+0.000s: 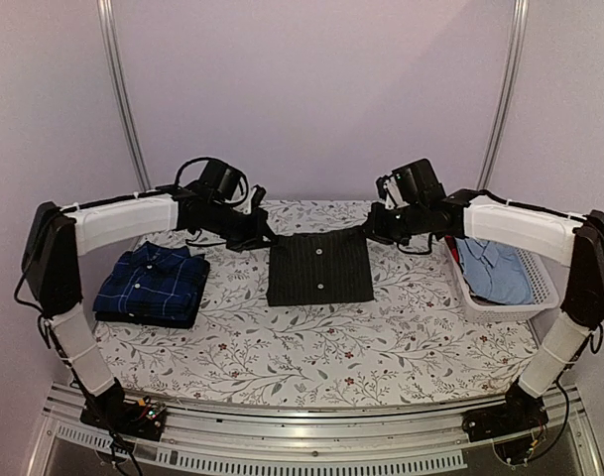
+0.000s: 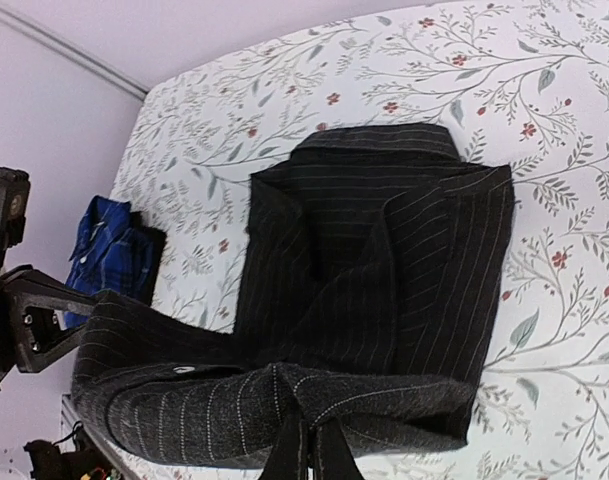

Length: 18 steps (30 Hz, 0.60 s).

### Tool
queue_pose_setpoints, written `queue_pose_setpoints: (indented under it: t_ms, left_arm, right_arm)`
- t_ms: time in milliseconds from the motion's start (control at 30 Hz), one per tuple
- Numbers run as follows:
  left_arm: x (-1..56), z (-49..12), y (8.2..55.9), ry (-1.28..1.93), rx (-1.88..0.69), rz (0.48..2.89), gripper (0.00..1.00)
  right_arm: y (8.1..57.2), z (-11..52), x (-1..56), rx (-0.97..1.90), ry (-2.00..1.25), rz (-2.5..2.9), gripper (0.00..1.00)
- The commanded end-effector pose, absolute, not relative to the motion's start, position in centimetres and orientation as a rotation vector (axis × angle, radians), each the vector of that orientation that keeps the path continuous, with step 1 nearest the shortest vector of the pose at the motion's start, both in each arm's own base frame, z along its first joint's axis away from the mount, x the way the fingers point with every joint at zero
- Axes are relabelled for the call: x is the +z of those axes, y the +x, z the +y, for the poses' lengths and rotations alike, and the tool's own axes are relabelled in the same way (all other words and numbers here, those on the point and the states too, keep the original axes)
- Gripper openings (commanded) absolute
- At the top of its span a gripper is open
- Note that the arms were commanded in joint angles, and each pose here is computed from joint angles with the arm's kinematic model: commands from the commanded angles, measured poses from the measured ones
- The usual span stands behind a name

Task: Fold and stack the long sleeve shirts
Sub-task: Fold the 2/3-rectangle-folded shirt at the center of the board.

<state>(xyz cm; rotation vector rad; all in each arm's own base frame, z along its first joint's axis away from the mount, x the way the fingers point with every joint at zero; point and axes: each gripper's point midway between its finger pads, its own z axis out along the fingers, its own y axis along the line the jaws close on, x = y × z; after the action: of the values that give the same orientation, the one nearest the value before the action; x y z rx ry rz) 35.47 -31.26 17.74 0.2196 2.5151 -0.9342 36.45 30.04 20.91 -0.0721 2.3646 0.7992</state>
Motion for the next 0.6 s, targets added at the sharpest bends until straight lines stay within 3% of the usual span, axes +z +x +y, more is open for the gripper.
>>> queue_pose_setpoints:
  t_ms: [0, 233, 433, 567]
  left_arm:
    - [12.6, -31.4, 42.9, 0.179, -0.988, 2.507, 0.00]
    - [6.0, -32.2, 49.4, 0.126, -0.972, 2.535, 0.00]
    - [3.9, -32.5, 45.8, 0.100, -1.022, 2.588, 0.00]
    - [5.5, -31.9, 40.8, 0.095, -1.051, 2.585, 0.00]
  right_arm:
    - [44.1, 29.4, 15.3, 0.768, -0.020, 2.386, 0.00]
    - [50.1, 28.9, 5.8, 0.709, 0.022, 2.501, 0.00]
    - [45.8, 29.1, 0.6, 0.720, -0.011, 2.636, 0.00]
    - [40.7, 28.8, 1.8, 0.696, -0.051, 2.662, 0.00]
